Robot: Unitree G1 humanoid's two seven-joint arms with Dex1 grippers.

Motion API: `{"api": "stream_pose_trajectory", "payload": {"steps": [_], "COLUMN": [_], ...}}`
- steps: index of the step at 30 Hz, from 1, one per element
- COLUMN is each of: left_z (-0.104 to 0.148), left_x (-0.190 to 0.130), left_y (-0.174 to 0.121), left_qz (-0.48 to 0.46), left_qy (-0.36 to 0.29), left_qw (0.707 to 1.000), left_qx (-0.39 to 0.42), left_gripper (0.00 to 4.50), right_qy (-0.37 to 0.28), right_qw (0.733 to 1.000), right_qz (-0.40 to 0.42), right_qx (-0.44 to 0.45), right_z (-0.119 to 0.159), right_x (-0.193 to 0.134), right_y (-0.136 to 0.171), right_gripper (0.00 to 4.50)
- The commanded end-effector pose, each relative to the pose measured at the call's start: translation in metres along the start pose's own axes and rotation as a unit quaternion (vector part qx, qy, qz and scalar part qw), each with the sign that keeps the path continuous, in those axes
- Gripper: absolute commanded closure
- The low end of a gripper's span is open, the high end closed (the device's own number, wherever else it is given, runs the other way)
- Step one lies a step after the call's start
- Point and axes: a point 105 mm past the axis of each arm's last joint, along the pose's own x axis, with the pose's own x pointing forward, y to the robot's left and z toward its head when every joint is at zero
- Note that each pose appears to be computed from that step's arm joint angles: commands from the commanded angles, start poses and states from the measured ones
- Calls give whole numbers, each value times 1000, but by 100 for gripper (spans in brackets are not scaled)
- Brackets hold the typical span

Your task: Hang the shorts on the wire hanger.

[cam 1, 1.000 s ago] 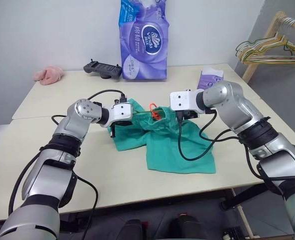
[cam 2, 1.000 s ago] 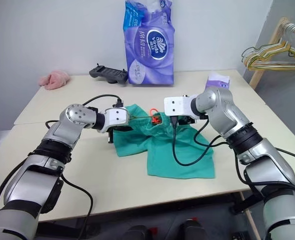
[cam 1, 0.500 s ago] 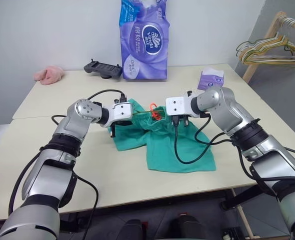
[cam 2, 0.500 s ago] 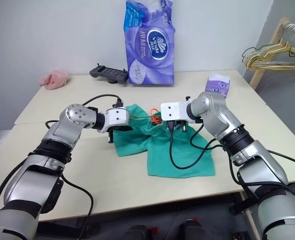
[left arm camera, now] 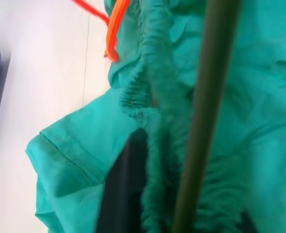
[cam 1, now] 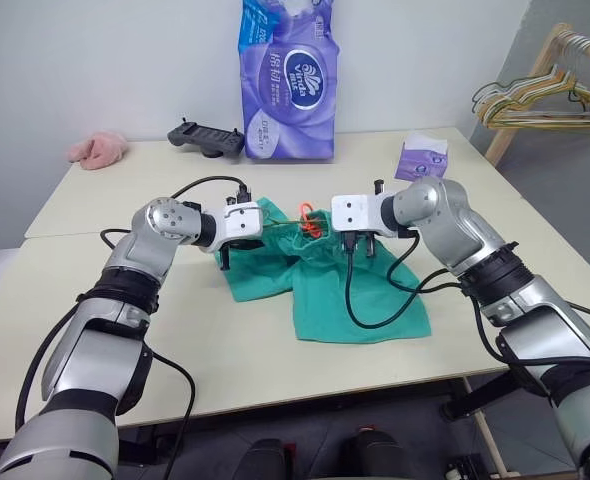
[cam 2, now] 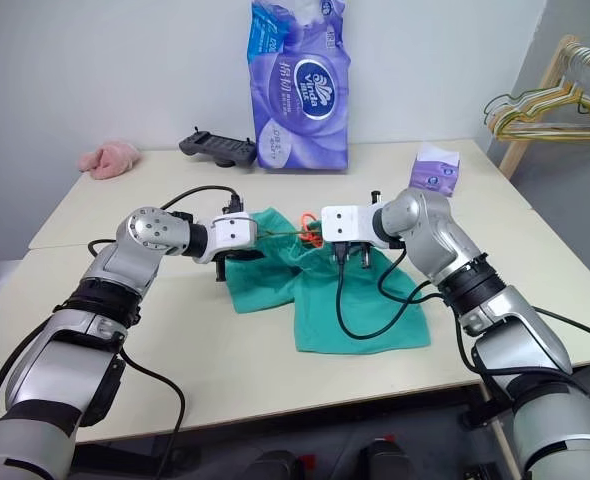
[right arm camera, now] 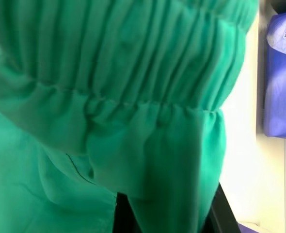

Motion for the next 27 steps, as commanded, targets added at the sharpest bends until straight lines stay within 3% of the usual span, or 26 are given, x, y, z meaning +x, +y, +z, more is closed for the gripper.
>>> {"api": "stream_pose_trajectory", "payload": {"steps": [1, 9, 19, 25, 27], "left_z": [24, 20, 12, 29, 34], "left_x": [-12, -33, -47, -57, -72], "left_y": [7, 4, 14, 25, 32], "left_qz": [10, 0, 21, 47, 51], "left_qy": [-62, -67, -50, -108, -135], "left_qw": [998, 997, 998, 992, 987], "left_qx": [-9, -33, -26, -35, -70], "left_gripper": [254, 1, 1, 1, 1], "right_qy": [-26, -18, -14, 0, 22], "right_qw": [998, 997, 996, 994, 992], "right_qz": [-60, -73, -65, -64, -62], "right_qx": [4, 34, 65, 87, 105], "right_z": [11, 0, -14, -27, -46], "right_x": [-18, -28, -46, -54, -64], "right_y": [-20, -17, -7, -3, 7], "right_gripper": [450, 450, 450, 450, 450]}}
